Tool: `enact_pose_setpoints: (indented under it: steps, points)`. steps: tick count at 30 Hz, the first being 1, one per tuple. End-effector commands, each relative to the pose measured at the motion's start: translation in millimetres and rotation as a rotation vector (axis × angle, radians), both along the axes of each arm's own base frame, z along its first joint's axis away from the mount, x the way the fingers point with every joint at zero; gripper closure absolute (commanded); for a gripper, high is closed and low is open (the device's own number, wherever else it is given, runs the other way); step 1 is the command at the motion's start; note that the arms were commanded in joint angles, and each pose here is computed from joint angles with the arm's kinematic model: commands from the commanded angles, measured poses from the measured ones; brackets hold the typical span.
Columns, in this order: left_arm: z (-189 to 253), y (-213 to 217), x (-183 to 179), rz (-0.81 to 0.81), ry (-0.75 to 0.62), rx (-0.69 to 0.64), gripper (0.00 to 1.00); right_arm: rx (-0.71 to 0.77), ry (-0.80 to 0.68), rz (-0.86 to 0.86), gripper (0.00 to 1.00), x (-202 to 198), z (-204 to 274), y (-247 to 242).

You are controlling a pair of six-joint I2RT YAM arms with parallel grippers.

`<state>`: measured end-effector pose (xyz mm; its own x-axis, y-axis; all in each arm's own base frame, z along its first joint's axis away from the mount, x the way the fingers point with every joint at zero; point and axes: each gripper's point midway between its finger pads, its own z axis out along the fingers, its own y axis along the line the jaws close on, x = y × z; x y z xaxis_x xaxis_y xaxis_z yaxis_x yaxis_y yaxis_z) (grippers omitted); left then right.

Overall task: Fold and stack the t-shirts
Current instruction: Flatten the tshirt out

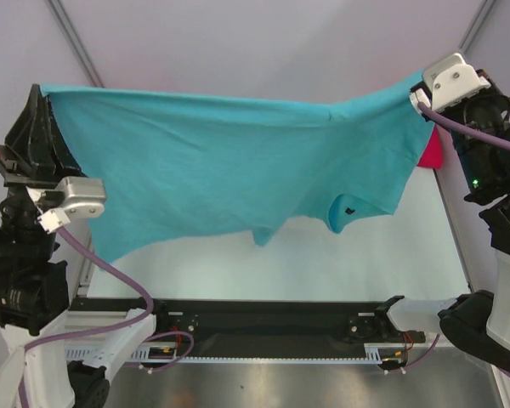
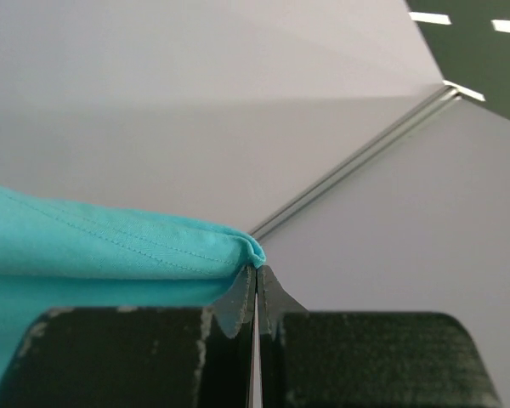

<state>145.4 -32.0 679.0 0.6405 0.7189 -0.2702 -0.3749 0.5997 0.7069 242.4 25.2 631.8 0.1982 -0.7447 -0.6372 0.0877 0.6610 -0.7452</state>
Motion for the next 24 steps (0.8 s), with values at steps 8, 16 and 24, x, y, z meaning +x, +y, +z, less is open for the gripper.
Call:
enact_pose_setpoints:
  steps: [8, 16, 24]
  points:
    - [-33, -22, -8, -0.167, 0.235, 0.012, 1.0, 0.004, 0.093, -0.032, 1.0, -16, -20, -16]
    - [-124, -55, 7, -0.314, 0.508, 0.121, 0.99, 0.031, 0.352, 0.09, 1.0, -12, -104, 14]
    - [-230, -79, 81, -0.345, 0.736, 0.257, 1.0, -0.035, 0.443, 0.14, 1.0, 59, -183, 58]
